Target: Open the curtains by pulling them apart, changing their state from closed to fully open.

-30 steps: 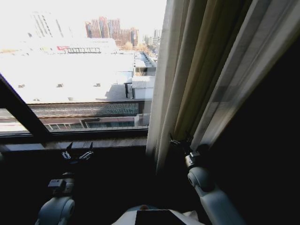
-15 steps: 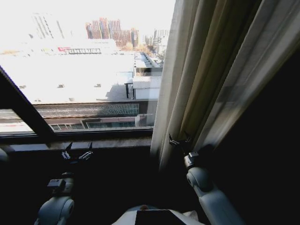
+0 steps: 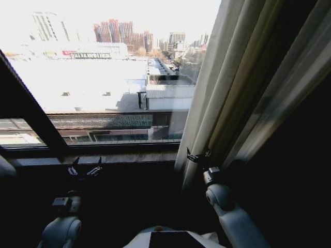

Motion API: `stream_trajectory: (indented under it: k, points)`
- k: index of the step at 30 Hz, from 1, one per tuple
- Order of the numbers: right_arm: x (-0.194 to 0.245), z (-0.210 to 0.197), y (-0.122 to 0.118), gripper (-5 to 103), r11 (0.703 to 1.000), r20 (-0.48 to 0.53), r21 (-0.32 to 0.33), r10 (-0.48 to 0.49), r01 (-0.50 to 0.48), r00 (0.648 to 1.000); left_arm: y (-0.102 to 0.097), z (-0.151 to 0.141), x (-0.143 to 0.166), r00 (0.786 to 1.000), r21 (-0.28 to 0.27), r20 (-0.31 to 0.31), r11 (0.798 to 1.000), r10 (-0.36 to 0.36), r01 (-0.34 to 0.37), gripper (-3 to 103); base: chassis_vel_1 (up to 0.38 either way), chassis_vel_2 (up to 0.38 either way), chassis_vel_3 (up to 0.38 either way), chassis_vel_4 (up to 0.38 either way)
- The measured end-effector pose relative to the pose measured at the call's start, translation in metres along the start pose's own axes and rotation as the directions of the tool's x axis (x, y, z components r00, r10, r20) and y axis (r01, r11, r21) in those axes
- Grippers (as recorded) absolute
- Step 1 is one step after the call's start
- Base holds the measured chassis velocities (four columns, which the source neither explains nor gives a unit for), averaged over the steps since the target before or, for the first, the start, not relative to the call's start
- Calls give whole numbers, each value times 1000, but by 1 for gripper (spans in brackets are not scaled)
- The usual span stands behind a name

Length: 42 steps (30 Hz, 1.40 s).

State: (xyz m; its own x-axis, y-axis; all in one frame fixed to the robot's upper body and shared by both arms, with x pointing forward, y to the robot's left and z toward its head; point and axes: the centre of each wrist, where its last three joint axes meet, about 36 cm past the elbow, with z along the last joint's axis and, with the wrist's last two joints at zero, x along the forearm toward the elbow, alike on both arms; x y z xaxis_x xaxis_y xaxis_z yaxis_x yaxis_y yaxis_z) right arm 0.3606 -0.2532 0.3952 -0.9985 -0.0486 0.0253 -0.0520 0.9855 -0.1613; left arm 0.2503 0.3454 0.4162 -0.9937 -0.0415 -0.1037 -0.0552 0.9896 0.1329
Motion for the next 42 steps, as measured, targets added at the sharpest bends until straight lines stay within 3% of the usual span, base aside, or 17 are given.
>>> stream_trajectory:
  k: [12,22,24,30,37,39,42]
  points:
    - [-24,0,-2,100,999,-38,15,-29,30,999,-2,-1,1,1000,-2,4,1000,-4,4,100,0,0,0,0]
    - [-72,-3,-11,101,1000,-41,-8,1,-1,999,-5,-1,1,1000,-12,5,1000,-12,12,100,0,0,0,0]
    - [-78,-1,-12,91,1000,-46,-18,7,-8,999,-5,0,1,1000,-13,4,1000,-13,13,100,0,0,0,0]
    - [-82,3,-14,75,999,-53,-27,18,-19,998,-4,1,1,1000,-17,-1,1000,-15,15,100,0,0,0,0]
    - [-85,7,-12,42,998,-53,-49,23,-26,998,0,6,0,1000,-17,4,1000,-23,23,100,0,0,0,0]
    - [-83,8,-10,42,998,-56,-54,23,-26,998,1,8,0,1000,-18,6,1000,-25,25,100,0,0,0,0]
    - [-80,16,-6,27,998,-53,-57,9,-12,999,5,9,-3,999,-23,19,999,-38,38,100,0,0,0,0]
